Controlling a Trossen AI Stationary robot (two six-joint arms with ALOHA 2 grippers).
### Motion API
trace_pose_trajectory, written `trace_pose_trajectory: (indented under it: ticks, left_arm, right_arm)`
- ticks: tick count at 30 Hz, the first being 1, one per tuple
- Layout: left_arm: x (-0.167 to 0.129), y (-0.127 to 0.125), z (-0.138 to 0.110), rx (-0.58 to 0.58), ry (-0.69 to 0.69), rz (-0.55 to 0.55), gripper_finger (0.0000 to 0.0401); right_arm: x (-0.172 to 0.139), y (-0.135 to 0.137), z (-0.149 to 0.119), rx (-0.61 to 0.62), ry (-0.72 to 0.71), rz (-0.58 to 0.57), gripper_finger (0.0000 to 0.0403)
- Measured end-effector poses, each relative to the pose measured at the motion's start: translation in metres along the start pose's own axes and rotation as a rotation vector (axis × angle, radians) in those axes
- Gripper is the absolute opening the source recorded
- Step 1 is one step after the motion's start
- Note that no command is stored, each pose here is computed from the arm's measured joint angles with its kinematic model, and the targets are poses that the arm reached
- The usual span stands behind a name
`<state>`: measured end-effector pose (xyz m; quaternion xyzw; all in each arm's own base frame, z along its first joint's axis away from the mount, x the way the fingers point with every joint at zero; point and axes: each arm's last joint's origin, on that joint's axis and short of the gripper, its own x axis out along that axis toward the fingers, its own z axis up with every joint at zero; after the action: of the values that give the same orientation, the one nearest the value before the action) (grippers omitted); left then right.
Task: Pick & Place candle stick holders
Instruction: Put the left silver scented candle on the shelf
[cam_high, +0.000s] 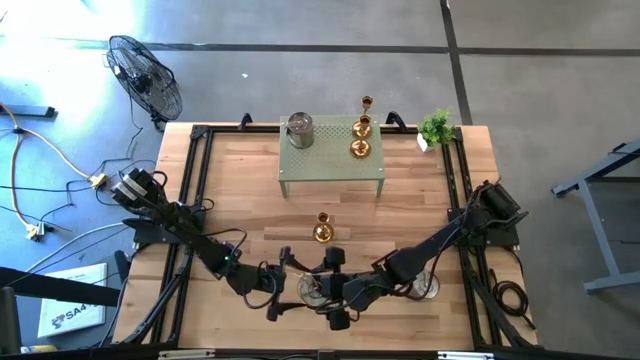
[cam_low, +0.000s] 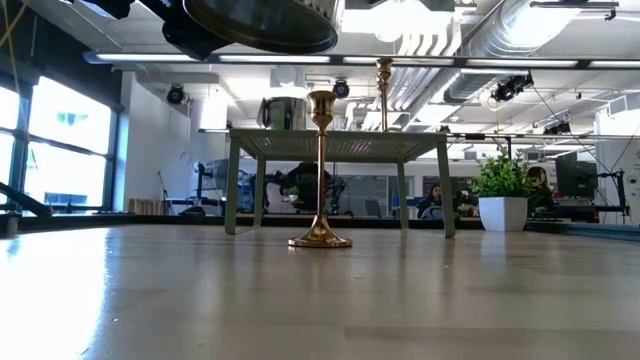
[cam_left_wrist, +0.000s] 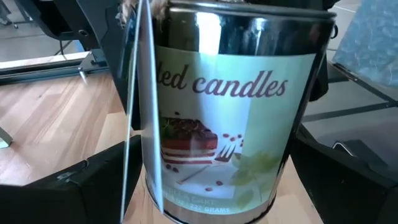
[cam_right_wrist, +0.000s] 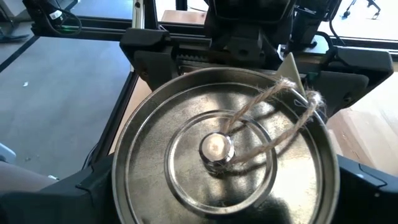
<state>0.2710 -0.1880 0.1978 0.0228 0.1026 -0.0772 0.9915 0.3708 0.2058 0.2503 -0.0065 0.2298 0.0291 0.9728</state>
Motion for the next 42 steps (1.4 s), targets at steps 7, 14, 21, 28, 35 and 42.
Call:
trace_pose_trajectory:
  ticks: [7,14,21,28,35,42]
  left_arm:
    - [0.000,0.000,0.000,-0.004,-0.003,-0.002,0.0392]
    - [0.007,0.005,-0.003,-0.019,-0.013,0.002,0.0392]
    - [0.021,0.014,-0.011,-0.038,-0.031,-0.023,0.0392]
    - [0.021,0.015,-0.010,-0.038,-0.038,-0.036,0.0381]
    - [0.021,0.015,-0.010,-0.026,-0.032,-0.032,0.0357]
    - [0.021,0.015,-0.012,-0.022,-0.021,-0.013,0.0357]
  right_arm:
    - [0.000,-0.001,0.000,-0.001,0.000,0.001,0.0361]
    - [0.002,-0.005,0.001,0.003,0.000,-0.004,0.0361]
    - [0.004,-0.009,0.003,0.006,-0.004,0.000,0.0361]
    - [0.004,-0.008,0.003,0.007,-0.002,0.010,0.0361]
    - [0.004,-0.008,0.003,0.011,0.000,0.019,0.0361]
    - [0.004,-0.008,0.003,0.008,0.002,0.030,0.0365]
